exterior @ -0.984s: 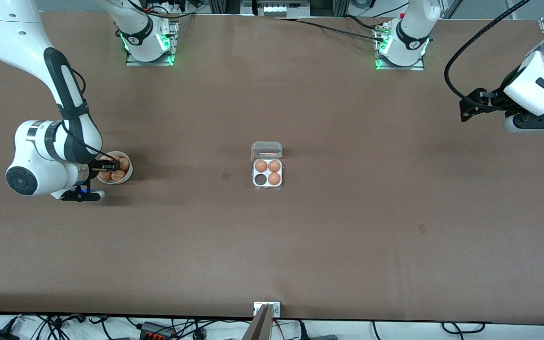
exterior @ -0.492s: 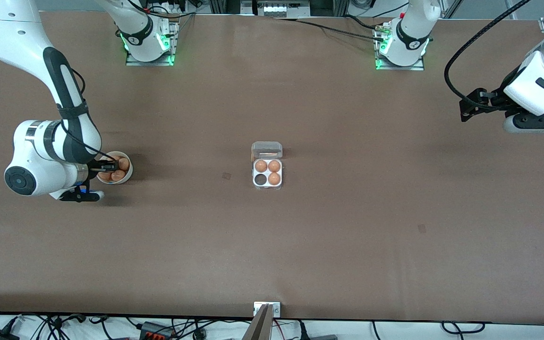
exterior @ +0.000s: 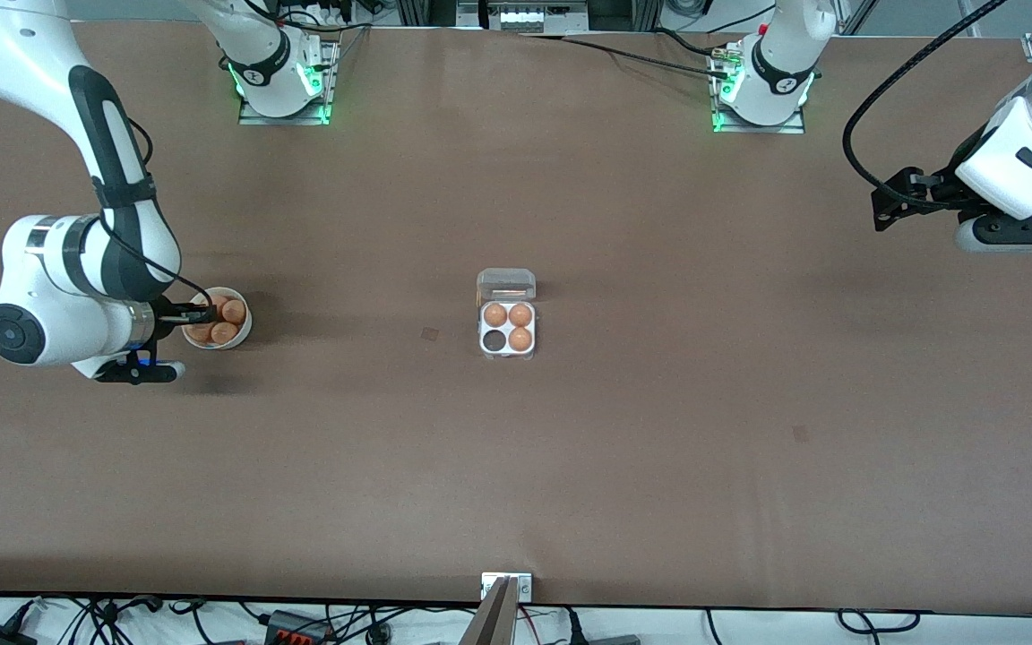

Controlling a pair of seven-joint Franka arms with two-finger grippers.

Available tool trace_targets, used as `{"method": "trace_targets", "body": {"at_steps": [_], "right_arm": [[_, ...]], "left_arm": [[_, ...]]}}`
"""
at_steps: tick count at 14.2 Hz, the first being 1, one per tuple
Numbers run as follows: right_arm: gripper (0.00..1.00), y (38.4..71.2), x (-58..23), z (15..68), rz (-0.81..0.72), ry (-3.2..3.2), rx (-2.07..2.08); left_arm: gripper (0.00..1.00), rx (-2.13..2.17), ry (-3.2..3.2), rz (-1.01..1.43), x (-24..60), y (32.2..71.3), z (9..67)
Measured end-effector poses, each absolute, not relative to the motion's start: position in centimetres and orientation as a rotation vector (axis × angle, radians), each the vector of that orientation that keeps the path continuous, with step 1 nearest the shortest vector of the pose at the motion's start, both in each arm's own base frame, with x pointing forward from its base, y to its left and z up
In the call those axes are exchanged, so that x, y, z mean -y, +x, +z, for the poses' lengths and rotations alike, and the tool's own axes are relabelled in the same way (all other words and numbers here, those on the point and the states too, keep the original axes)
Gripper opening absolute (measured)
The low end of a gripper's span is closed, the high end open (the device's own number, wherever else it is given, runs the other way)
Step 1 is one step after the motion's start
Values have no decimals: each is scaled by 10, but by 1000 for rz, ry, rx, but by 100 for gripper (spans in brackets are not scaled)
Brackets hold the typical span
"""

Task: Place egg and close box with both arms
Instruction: 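Carry the egg to the egg box with the right gripper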

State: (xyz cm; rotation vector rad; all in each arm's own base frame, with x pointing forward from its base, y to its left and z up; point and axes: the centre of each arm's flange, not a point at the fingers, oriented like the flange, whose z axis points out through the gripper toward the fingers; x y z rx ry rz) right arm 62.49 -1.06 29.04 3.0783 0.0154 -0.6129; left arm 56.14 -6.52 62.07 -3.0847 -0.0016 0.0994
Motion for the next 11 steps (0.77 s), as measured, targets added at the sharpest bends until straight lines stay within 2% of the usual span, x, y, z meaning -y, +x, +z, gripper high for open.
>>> {"method": "trace_targets", "body": {"at_steps": [6, 11], "right_arm": [[49, 654, -117, 365, -381, 3252, -256], [49, 653, -249, 337, -175, 3389, -302]], "left_arm": [[100, 3, -3102, 105, 66, 561, 620], [100, 6, -3102, 106, 65, 561, 620]]}}
